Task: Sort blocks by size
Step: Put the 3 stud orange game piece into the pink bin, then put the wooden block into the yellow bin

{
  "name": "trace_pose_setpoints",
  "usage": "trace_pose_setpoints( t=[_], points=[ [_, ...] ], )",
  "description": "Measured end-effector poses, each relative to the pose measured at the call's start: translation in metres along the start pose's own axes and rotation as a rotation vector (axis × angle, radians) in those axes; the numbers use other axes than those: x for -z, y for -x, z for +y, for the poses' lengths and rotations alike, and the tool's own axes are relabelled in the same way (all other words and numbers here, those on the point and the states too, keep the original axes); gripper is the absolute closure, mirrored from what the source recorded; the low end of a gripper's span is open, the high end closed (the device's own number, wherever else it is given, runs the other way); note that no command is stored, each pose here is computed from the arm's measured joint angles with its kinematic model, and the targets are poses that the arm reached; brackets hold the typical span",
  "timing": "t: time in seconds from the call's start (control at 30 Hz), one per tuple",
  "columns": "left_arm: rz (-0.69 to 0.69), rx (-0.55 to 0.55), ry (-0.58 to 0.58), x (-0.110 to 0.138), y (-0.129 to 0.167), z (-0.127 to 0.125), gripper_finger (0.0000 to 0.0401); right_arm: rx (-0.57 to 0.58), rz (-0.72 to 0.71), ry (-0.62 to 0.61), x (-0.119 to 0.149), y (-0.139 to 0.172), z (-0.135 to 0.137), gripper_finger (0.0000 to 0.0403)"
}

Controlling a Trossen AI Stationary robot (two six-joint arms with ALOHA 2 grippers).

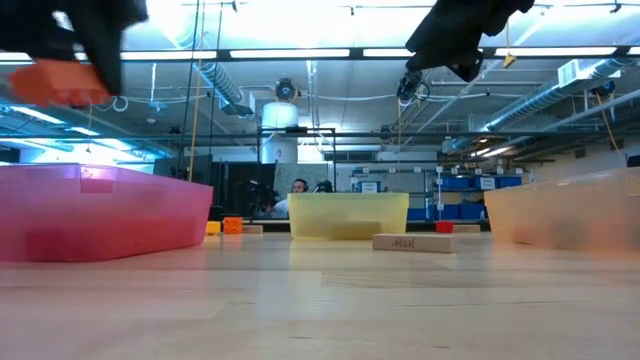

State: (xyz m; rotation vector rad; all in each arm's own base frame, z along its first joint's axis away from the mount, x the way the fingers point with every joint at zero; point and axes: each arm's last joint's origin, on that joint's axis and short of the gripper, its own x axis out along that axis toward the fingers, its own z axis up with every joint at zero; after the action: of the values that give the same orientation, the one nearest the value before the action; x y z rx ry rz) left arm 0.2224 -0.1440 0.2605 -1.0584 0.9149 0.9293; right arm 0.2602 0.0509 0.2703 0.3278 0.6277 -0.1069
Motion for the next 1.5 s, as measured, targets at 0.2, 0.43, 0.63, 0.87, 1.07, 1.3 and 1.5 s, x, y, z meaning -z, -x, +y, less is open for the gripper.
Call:
trace_pose_setpoints(
  t=[0.2,0.43,0.63,0.87,1.07,1.3,1.5],
  points=[
    [0.089,-0.119,-0.101,-0.048,-0.008,0.010,0.0262,-0.012,0.007,0.033,0.000,0.000,0.000,0.0265],
    [0.205,-0.194,-0.273,-0.066,-0.052,0.031,0.0262,0.040,0.018,-0.040,-0.001,-0.001,-0.009,0.0267],
    [0.224,-0.129,-0.351,-0.073,-0.071,0.049,0.0262,0.106,-0.009,-0.189,-0.008,-0.003,-0.027,0.0266],
    [0.201,-0.104,-0.455,-0.081,-0.068,0.052,0.0185,0.146,-0.049,-0.336,-0.016,-0.004,-0.042,0.0267],
    [0.208,-0.098,-0.581,-0.090,-0.060,0.046,0.0106,0.158,-0.060,-0.409,-0.017,-0.004,-0.046,0.0266],
    [0.166,-0.017,-0.711,-0.108,-0.027,0.023,0.0082,0.151,-0.044,-0.447,-0.015,-0.004,-0.044,0.0267],
    [0.003,0.163,-0.838,-0.125,-0.001,-0.007,0.0081,0.171,0.119,-0.477,0.003,-0.002,-0.036,0.0268]
  ],
)
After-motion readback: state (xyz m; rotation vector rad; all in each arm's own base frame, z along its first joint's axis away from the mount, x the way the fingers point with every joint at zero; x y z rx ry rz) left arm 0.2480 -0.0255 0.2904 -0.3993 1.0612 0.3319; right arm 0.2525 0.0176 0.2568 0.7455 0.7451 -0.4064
